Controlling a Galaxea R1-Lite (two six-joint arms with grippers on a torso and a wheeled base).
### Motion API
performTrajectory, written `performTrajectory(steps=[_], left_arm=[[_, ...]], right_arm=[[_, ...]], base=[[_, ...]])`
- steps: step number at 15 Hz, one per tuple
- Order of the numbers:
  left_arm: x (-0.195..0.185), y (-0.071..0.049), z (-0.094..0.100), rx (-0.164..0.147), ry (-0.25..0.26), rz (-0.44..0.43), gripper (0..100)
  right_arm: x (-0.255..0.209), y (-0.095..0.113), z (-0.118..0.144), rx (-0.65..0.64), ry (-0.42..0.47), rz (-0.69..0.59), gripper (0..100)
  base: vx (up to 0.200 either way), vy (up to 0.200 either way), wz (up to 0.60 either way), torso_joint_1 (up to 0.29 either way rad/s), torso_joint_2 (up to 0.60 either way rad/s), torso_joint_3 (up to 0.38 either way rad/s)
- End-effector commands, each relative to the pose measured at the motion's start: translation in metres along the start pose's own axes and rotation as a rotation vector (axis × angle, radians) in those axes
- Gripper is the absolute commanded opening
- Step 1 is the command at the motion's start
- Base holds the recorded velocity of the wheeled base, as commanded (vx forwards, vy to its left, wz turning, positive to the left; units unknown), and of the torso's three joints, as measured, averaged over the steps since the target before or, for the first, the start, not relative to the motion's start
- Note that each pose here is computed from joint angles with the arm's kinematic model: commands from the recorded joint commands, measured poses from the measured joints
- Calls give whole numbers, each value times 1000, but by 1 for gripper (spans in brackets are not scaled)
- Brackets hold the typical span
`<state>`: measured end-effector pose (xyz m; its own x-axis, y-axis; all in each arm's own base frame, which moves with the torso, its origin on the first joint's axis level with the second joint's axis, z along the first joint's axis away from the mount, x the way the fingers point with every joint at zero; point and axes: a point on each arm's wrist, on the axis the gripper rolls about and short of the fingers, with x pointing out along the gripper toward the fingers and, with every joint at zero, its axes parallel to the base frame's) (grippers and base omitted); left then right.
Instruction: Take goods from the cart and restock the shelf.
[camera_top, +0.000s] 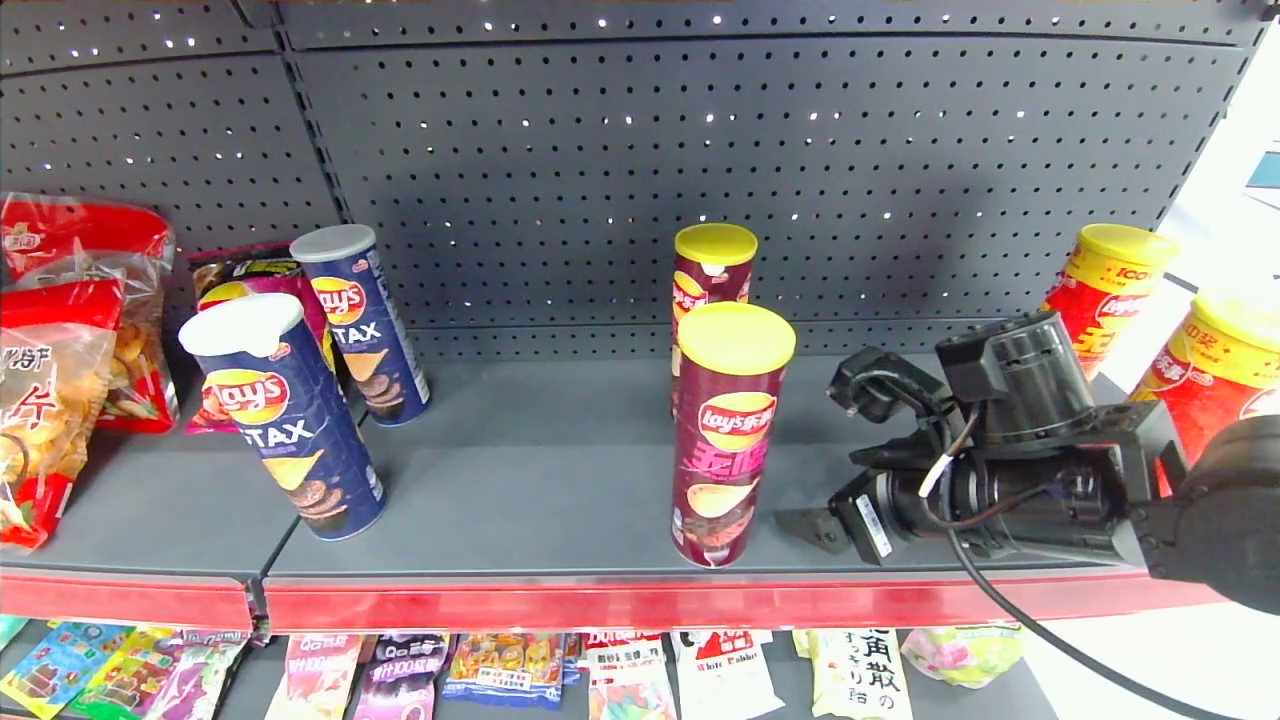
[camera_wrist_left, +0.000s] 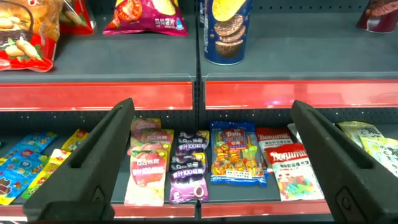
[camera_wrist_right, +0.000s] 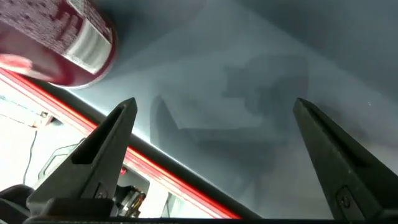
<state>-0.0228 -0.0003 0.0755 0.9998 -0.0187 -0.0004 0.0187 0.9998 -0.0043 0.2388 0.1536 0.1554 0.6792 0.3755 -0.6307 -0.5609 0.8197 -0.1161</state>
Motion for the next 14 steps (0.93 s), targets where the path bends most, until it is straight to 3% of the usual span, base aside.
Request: performTrajectory(steps=[1, 14], left_arm=[[0, 0, 0, 0, 0, 0, 100], [0, 0, 0, 0, 0, 2, 100]], right_arm=[[7, 5, 0, -10, 5, 10, 100], [17, 5, 3, -11, 9, -2, 100]], base=[[0, 0, 0, 0, 0, 0], [0, 0, 0, 0, 0, 0]])
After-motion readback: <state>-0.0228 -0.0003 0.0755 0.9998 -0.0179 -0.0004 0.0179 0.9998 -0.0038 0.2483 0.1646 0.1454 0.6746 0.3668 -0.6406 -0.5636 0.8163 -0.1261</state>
